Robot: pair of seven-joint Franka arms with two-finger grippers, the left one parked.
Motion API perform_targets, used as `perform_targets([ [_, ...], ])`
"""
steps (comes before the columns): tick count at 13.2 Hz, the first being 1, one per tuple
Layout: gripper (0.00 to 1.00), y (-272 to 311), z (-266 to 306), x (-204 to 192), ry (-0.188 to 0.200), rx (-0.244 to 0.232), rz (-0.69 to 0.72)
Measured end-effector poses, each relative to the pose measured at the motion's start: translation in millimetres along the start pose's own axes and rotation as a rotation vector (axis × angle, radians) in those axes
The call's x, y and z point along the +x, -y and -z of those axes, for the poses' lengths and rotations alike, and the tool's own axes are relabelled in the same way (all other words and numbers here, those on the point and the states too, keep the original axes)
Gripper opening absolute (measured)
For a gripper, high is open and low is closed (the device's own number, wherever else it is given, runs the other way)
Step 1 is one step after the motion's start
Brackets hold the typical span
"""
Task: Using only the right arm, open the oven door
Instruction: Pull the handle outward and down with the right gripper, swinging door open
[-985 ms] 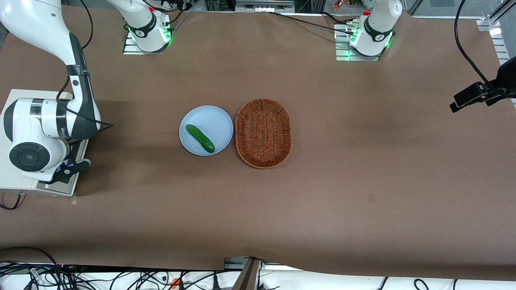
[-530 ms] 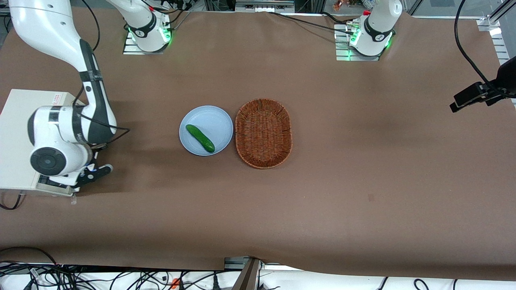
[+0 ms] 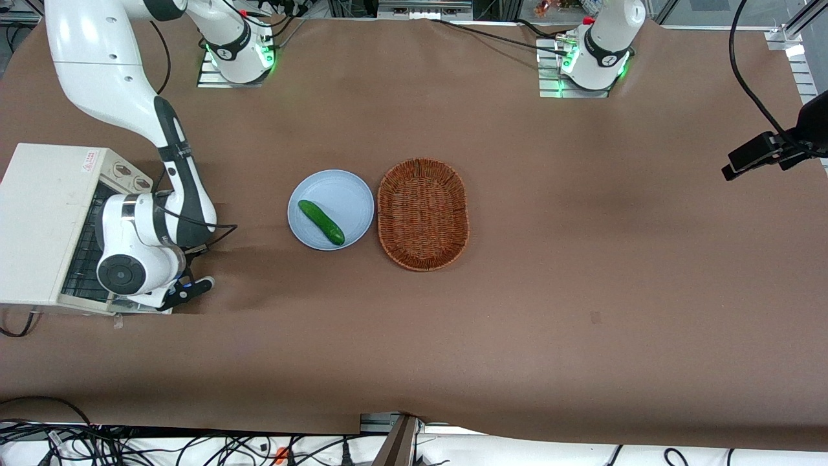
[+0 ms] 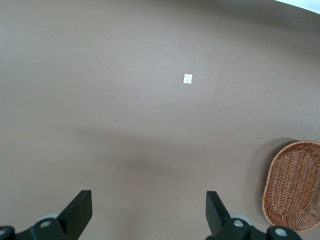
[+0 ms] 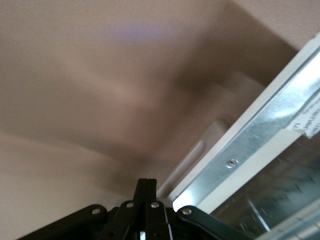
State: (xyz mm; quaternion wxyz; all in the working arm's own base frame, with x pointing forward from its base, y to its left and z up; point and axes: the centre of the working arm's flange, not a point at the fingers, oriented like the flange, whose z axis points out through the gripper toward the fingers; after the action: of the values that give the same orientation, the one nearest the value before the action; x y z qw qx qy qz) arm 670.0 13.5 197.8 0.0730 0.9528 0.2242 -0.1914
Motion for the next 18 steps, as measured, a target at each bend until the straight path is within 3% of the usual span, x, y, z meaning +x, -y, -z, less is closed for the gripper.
perform_targets([
  [3, 0.01, -2, -16, 5, -0.011, 0.025, -0.014],
  [8, 0.01, -16, -21, 1, -0.038, 0.113, -0.131],
  [13, 0.01, 1, -29, 0, 0.023, 0.206, -0.283],
  [17, 0.01, 33, -10, 14, 0.024, 0.207, -0.301],
  [18, 0.09, 32, 2, 15, 0.024, 0.207, -0.298],
])
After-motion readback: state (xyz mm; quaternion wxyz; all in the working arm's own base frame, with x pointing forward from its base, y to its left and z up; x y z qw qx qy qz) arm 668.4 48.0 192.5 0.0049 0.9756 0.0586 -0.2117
